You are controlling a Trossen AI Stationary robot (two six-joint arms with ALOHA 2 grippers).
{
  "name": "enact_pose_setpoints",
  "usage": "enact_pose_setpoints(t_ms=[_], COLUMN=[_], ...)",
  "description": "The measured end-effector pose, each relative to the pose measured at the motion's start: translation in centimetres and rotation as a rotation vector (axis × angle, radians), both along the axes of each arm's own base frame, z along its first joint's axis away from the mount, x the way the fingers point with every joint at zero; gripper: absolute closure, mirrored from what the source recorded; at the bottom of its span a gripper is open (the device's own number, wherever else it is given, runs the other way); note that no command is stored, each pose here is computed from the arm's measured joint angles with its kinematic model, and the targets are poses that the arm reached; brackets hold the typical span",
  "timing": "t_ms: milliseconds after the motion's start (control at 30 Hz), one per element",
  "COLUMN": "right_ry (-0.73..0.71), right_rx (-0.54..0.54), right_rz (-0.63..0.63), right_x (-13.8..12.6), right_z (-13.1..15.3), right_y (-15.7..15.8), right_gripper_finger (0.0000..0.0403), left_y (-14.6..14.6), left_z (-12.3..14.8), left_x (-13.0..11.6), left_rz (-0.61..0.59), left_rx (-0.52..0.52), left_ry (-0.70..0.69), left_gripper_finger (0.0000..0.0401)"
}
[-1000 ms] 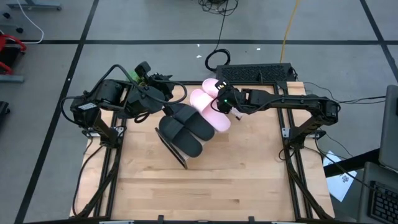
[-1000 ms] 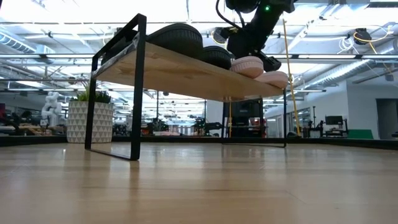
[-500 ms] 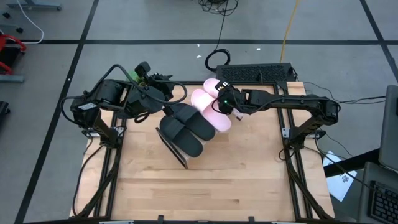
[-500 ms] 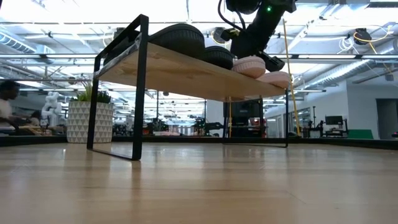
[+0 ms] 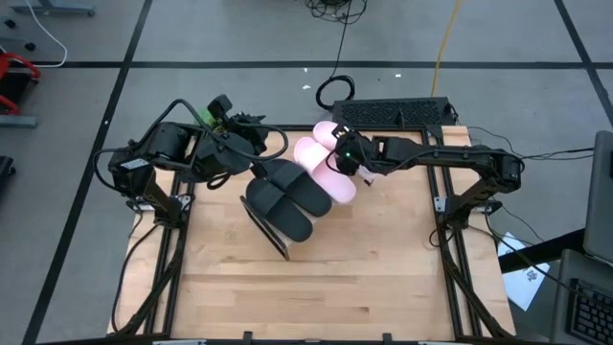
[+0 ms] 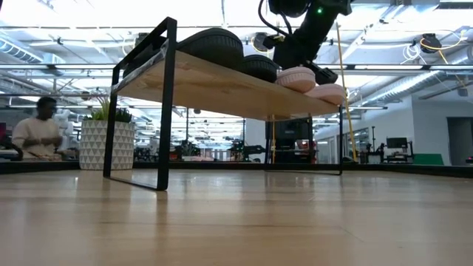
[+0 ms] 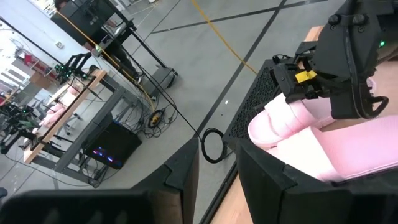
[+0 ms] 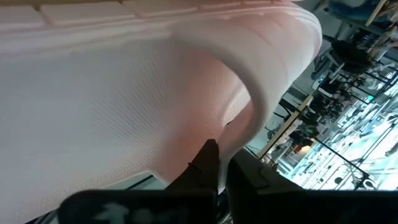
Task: Pick and place slides into the shelf
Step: Put the pink slide on the shelf
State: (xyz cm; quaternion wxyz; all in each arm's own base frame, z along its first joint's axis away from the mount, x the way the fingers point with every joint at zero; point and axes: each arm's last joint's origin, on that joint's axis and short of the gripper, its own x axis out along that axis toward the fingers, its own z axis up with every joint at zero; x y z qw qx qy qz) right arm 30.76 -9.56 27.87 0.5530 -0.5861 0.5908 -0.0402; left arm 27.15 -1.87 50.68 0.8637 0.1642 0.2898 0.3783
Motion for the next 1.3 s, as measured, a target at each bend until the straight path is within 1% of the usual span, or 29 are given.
enact_pose_setpoints(t_ms=[100,200,267,400,467,533,667,833,967,1133,1300], right_ry=[-0.007,0.05,0.043,-0.002,0.005,0.018,0.027,0.038,0.02,-0.049,-0.055], right_rx=[0.014,0.023,0.023,-0.013,-0.031,-0.019,0.054,0.011,-0.034,-0.053,-0.055], right_rz=[-0.015,-0.034,-0.037,-0.023,-0.022,-0.026,-0.039,-0.048,-0.045,-0.039,-0.037], right_x=[0.1,-0.3,-0.3,0.2,0.2,0.1,-0.2,-0.1,0.3,0.9,0.9], right_z=[-0.3,-0.7,-0.7,-0.2,-0.2,-0.3,-0.9,-0.9,-0.6,-0.3,-0.2], right_y=[-0.1,0.2,0.1,-0.5,-0.5,-0.5,0.1,0.1,-0.1,-0.2,-0.2], right_gripper_finger=[0.0403,0.0403,0.0403,0.0403,0.0403,0.0403,0.0403,0.0403,0.0402,0.0391,0.0386], left_y=[0.0,0.0,0.0,0.0,0.0,0.0,0.0,0.0,0.0,0.0,0.0], left_z=[0.0,0.0,0.0,0.0,0.0,0.0,0.0,0.0,0.0,0.0,0.0], left_x=[0.0,0.0,0.0,0.0,0.0,0.0,0.0,0.0,0.0,0.0,0.0], left_rz=[0.0,0.0,0.001,0.0,0.0,0.0,0.0,-0.002,-0.002,-0.002,-0.002], left_rx=[0.0,-0.001,-0.002,-0.001,0.0,0.0,0.0,0.003,0.003,0.003,0.003], left_ry=[0.0,0.0,-0.002,-0.001,0.0,0.0,0.0,0.005,0.004,0.005,0.005], left_gripper_finger=[0.0288,0.0288,0.0288,0.0288,0.0288,0.0288,0.0288,0.0288,0.0288,0.0288,0.0288])
